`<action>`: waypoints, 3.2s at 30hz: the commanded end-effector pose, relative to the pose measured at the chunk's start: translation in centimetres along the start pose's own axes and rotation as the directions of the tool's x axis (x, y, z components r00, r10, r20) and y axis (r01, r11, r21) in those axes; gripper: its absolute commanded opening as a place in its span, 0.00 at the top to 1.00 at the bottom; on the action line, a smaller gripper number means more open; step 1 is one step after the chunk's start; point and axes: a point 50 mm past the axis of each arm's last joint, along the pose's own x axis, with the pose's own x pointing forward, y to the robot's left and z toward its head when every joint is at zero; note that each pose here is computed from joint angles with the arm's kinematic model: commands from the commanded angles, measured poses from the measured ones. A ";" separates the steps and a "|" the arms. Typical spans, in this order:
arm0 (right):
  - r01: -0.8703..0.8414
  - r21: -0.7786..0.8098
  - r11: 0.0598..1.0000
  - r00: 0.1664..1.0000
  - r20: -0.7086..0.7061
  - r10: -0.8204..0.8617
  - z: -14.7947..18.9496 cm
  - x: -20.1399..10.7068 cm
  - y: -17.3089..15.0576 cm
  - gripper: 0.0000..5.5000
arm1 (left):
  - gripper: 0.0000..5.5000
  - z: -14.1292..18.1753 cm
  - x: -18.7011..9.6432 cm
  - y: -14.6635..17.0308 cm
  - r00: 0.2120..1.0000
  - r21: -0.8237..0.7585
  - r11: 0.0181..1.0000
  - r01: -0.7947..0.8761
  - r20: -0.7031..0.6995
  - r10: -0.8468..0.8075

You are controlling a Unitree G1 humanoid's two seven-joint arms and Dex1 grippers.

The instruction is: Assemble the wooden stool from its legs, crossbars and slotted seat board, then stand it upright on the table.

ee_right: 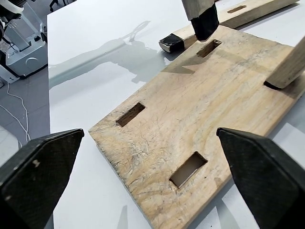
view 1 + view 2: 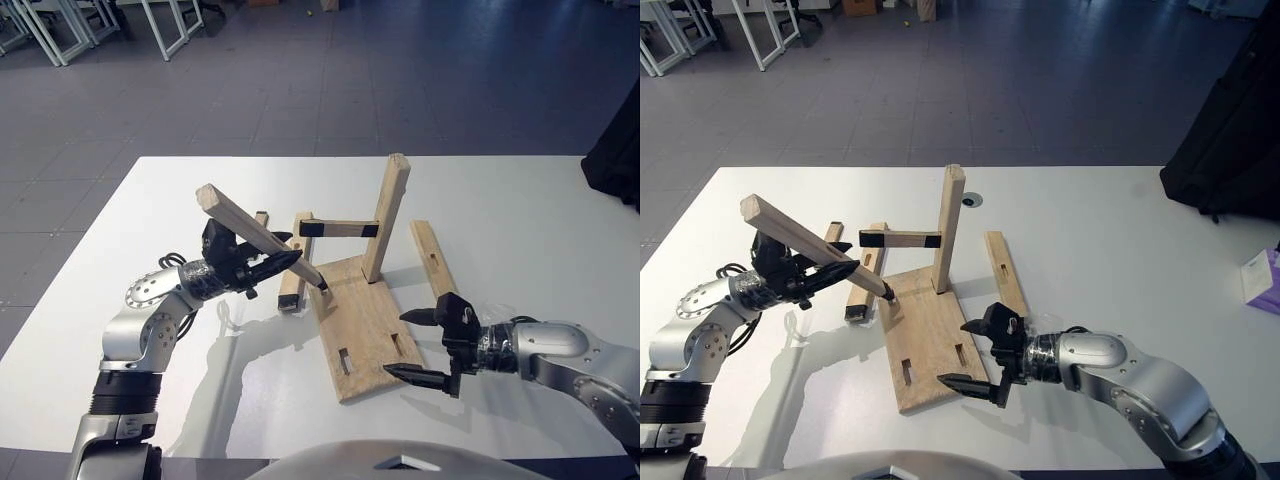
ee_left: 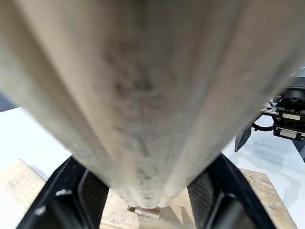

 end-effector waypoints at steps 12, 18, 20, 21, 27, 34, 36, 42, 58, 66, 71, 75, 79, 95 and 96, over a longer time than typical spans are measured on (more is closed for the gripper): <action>-0.016 -0.050 0.999 1.000 -0.004 0.015 0.6 0.2 -0.6 0.06 | 0.63 -1.5 0.6 1.4 0.989 0.012 0.995 0.095 -0.115 -0.093; -0.026 -0.026 0.999 0.999 0.046 0.027 1.2 0.3 -0.5 0.06 | 0.63 -1.8 0.1 1.9 0.974 -0.003 0.994 0.110 -0.198 -0.108; -0.024 -0.026 0.999 0.998 0.052 0.026 1.2 0.3 -0.4 0.06 | 0.63 -2.4 -0.3 2.6 0.961 0.016 0.998 0.065 -0.272 -0.059; -0.022 -0.027 0.999 0.998 0.052 0.024 1.3 0.3 -0.4 0.06 | 0.63 -2.6 -0.3 2.8 0.957 0.018 0.998 0.055 -0.286 -0.047; -0.015 -0.037 0.999 0.999 0.046 0.016 1.3 0.3 -0.7 0.06 | 0.63 -2.0 0.1 2.9 0.950 -0.043 0.996 0.074 -0.302 -0.084; -0.014 -0.048 0.999 0.999 0.046 0.016 1.4 0.5 -0.7 0.06 | 0.63 -0.8 1.1 3.0 0.930 -0.096 0.985 0.146 -0.325 -0.170; -0.016 -0.051 0.999 0.999 0.048 0.019 1.4 0.6 -0.6 0.06 | 0.63 -0.9 1.2 3.1 0.915 -0.085 0.984 0.158 -0.361 -0.178; -0.024 -0.057 0.998 0.998 0.052 0.027 1.5 0.8 -0.5 0.06 | 0.63 -1.1 1.2 3.5 0.907 -0.082 0.986 0.147 -0.387 -0.167; 0.034 0.191 0.981 0.868 0.480 -0.124 7.7 1.8 -1.7 0.56 | 0.63 -2.5 0.9 3.6 0.889 -0.122 0.980 0.159 -0.413 -0.195; 0.137 0.431 0.892 0.726 0.568 -0.387 12.4 6.1 -1.6 0.75 | 0.63 -2.5 1.5 3.6 0.882 -0.113 0.978 0.176 -0.423 -0.208; 0.406 0.266 0.874 0.709 0.512 -0.485 13.0 8.6 -1.5 0.75 | 0.63 -2.2 1.9 3.8 0.865 -0.108 0.972 0.207 -0.444 -0.233; 0.536 0.201 0.820 0.709 0.421 -0.566 11.3 10.2 -2.7 0.75 | 0.63 -2.0 1.9 3.9 0.862 -0.105 0.971 0.213 -0.448 -0.238; 0.567 0.091 0.819 0.789 0.226 -0.572 7.4 12.4 -2.8 0.75 | 0.63 -2.2 2.1 3.7 0.859 -0.106 0.970 0.221 -0.450 -0.245; 0.484 0.043 0.874 0.869 0.095 -0.486 5.9 12.6 -2.9 0.75 | 0.63 -3.1 2.3 1.9 0.902 -0.033 0.976 0.216 -0.377 -0.213; 0.484 0.040 0.874 0.870 0.088 -0.486 5.7 12.6 -2.9 0.75 | 0.63 -3.1 2.3 1.7 0.900 -0.031 0.977 0.213 -0.382 -0.208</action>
